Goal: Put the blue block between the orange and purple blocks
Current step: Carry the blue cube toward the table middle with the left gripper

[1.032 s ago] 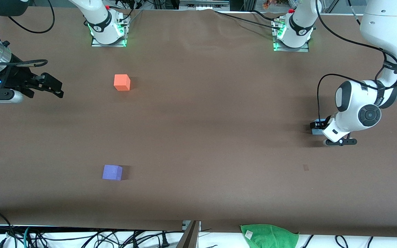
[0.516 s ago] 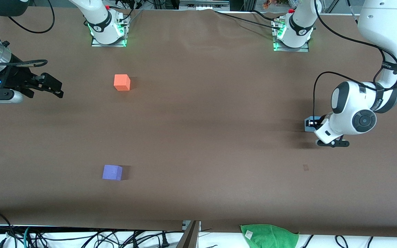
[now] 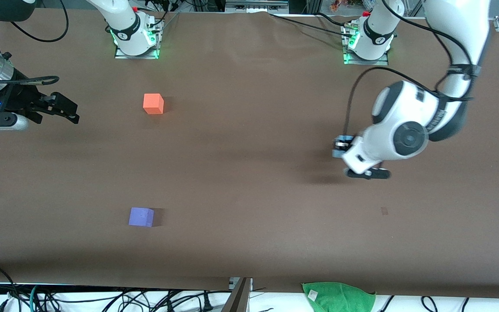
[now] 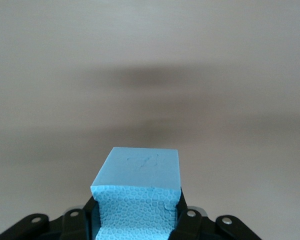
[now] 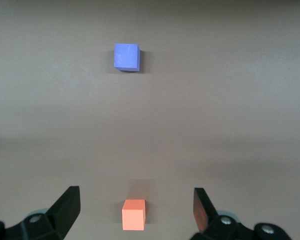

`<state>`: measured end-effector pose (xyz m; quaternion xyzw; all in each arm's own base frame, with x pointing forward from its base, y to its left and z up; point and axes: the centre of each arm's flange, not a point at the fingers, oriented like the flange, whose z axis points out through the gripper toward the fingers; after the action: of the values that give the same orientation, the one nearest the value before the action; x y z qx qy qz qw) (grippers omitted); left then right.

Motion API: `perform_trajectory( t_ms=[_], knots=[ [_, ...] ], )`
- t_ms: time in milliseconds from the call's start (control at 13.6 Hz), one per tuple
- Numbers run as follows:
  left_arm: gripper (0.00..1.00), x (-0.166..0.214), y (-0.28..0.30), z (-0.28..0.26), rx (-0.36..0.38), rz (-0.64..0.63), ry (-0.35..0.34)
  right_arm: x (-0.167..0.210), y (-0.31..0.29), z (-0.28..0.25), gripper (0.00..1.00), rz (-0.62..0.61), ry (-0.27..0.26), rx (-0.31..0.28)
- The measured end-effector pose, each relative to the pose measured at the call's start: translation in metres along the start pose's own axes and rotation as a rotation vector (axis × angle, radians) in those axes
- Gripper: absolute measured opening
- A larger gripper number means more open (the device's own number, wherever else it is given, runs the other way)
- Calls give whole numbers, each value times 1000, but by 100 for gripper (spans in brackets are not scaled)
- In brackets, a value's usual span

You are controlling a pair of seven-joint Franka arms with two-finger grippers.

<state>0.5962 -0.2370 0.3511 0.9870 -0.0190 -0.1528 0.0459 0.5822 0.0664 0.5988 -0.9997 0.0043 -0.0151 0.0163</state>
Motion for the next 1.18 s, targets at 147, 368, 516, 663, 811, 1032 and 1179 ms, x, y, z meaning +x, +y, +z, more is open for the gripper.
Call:
perform_trajectory(
  t_ms=[147, 368, 516, 663, 811, 1032, 1179],
  knots=[
    [56, -5, 72, 14, -35, 8, 18, 0, 0, 0, 100, 1, 0, 0],
    [56, -1, 155, 60, -72, -53, 52, 0, 0, 1, 100, 1, -1, 0],
    [56, 1, 183, 97, -44, -75, 81, 1, 0, 1, 100, 1, -2, 0],
    [56, -2, 199, 126, 0, -96, 96, 1, 0, 1, 100, 0, -2, 0],
    [56, -2, 209, 140, 10, -97, 130, 0, -3, 2, 100, -5, -3, 0],
    [57, -1, 215, 158, 20, -83, 136, 2, -4, 7, 100, -6, -13, -2],
    [71, 1, 215, 163, 33, -74, 151, 10, -4, 29, 100, -5, -49, -7]
  ],
)
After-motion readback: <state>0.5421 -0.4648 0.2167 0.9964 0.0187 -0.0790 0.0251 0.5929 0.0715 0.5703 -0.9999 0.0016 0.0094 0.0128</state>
